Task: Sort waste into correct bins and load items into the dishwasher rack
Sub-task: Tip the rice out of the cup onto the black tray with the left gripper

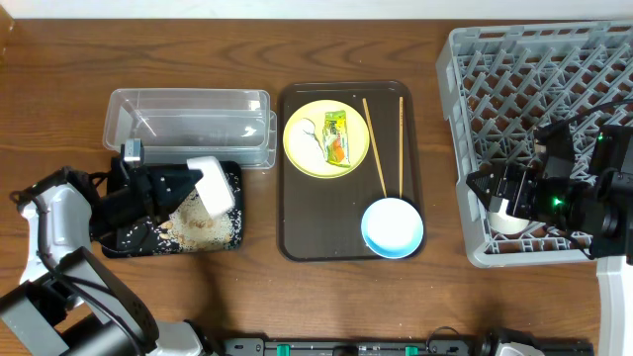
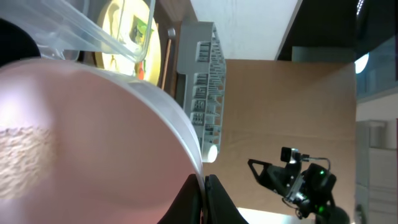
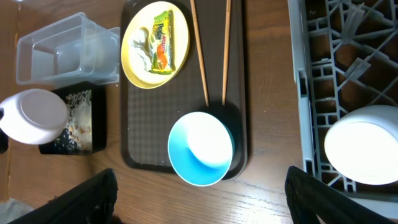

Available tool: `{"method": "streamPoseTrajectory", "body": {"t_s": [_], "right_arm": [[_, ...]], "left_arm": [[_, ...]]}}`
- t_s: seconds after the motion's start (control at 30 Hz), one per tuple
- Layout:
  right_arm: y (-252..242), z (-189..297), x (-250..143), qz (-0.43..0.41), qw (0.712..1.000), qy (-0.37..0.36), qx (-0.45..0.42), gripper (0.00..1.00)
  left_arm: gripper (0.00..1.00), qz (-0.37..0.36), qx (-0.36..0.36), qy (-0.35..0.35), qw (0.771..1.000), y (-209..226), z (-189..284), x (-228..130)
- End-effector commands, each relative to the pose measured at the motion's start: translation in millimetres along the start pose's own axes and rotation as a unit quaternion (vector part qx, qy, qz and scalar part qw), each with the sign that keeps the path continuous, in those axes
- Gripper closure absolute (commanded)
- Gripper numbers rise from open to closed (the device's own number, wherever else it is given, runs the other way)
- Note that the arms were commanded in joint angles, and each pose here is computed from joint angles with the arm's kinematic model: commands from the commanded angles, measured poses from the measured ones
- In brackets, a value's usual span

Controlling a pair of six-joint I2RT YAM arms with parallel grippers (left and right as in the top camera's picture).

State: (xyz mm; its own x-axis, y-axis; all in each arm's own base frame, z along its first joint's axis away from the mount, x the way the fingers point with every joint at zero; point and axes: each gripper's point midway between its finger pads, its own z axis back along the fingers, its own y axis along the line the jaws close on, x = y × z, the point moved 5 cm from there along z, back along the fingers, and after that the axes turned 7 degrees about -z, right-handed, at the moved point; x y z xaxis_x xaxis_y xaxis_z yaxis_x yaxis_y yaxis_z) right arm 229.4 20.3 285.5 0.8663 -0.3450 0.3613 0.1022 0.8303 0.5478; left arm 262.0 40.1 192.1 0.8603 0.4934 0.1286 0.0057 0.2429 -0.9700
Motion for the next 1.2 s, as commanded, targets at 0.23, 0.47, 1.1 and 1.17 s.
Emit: {"method": "streamPoseTrajectory", "body": {"t_s": [0.23,0.47,1.1,1.17], "right_arm": [[6.5,3.1,0.4,0.013,1.000,-0.003,0.011,0.16],[6.5,3.1,0.4,0.013,1.000,-0.003,0.011,0.15],[6.8,3.1,1.7,0.016,1.000,-0.006,0.011,0.14],[7.1,3.1,2.9,0.018,1.000,-0.009,0.012,0.14]], "left_arm": [[0.94,-0.002,0.065,0.010,0.998,23.0,6.5,2.8],[0.94,-0.042,0.022,-0.008,0.999,5.8,8.4,2.3],[0.94,-0.059,-0.008,0.074,0.995,-37.3,-17.9,-40.8],[0.94,-0.082,-0.003,0.099,0.992,-47.3,-25.5,-52.3]]}}
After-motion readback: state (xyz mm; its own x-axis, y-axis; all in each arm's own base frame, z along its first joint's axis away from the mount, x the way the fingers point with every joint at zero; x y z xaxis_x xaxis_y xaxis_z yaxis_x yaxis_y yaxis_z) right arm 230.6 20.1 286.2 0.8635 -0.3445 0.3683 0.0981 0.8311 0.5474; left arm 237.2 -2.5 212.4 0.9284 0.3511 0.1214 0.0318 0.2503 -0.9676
